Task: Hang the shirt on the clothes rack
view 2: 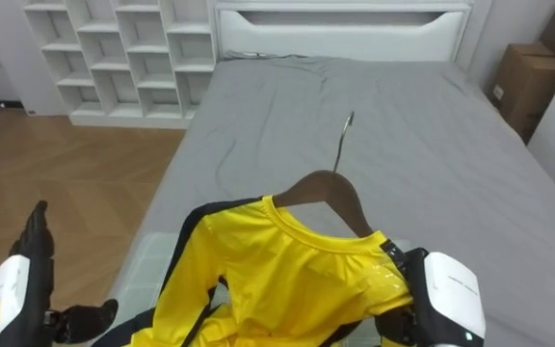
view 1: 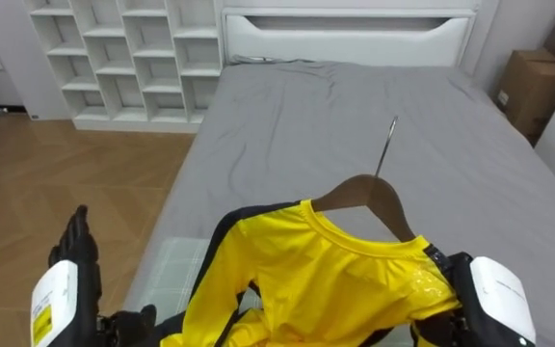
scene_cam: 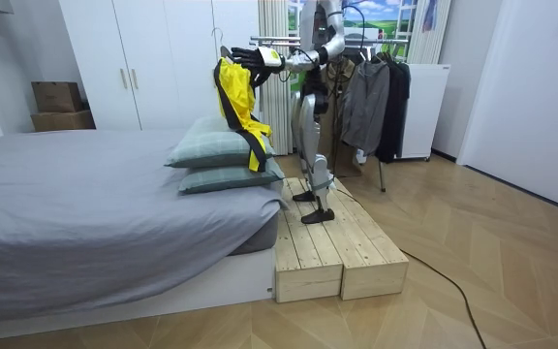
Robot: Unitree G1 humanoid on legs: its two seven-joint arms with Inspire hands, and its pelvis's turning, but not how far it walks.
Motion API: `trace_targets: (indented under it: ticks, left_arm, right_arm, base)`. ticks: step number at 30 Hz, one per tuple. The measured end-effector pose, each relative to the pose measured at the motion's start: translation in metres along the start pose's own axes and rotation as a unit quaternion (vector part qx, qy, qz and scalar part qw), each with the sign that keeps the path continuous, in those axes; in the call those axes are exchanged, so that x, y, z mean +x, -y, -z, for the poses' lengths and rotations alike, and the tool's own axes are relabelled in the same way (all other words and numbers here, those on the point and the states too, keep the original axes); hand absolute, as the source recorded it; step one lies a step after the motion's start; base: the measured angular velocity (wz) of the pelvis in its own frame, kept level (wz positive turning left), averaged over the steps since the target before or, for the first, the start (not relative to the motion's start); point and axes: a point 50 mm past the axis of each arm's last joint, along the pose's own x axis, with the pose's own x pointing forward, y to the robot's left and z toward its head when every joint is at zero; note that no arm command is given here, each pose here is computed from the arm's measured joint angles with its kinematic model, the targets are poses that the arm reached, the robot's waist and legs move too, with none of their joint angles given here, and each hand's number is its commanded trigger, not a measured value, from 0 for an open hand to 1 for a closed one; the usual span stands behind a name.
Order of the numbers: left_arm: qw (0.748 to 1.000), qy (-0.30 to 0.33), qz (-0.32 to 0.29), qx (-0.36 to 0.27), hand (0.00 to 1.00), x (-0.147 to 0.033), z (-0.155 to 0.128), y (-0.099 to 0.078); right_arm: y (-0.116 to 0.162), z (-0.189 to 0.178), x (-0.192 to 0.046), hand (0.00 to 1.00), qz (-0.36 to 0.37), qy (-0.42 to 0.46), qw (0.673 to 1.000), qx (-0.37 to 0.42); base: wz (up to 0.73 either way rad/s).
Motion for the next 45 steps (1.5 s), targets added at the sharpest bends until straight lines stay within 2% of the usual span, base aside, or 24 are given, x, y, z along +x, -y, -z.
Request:
trace_targets:
  ticks: [16,23,27,38,45]
  left_arm:
    - [0.992,-0.108,0.048,0.037,0.0,-0.027,0.048,0.012]
    - [0.977,-0.182,0.084,0.072,0.0,-0.05,0.081,0.02]
    - [0.971,-0.208,0.092,0.078,0.0,-0.062,0.092,0.019]
    - [0.971,-0.225,0.057,0.053,0.0,-0.064,0.09,0.021]
    - [0.983,-0.18,0.025,0.031,0.0,-0.045,0.071,0.017]
  right_arm:
    - [-0.003,0.007,-0.009,1.0,-0.001,-0.019,1.0,0.005]
    - [0.001,0.011,-0.008,1.0,0.007,-0.026,1.0,0.004]
    - [0.002,0.013,-0.008,1.0,0.01,-0.028,1.0,0.003]
    - [0.003,0.012,-0.007,1.0,0.012,-0.025,1.0,0.003]
    - [0.004,0.011,-0.006,1.0,0.015,-0.027,0.999,0.012]
  base:
    - [0.0]
    - [0.0]
    - [0.0]
    - [0.0]
    - [0.0]
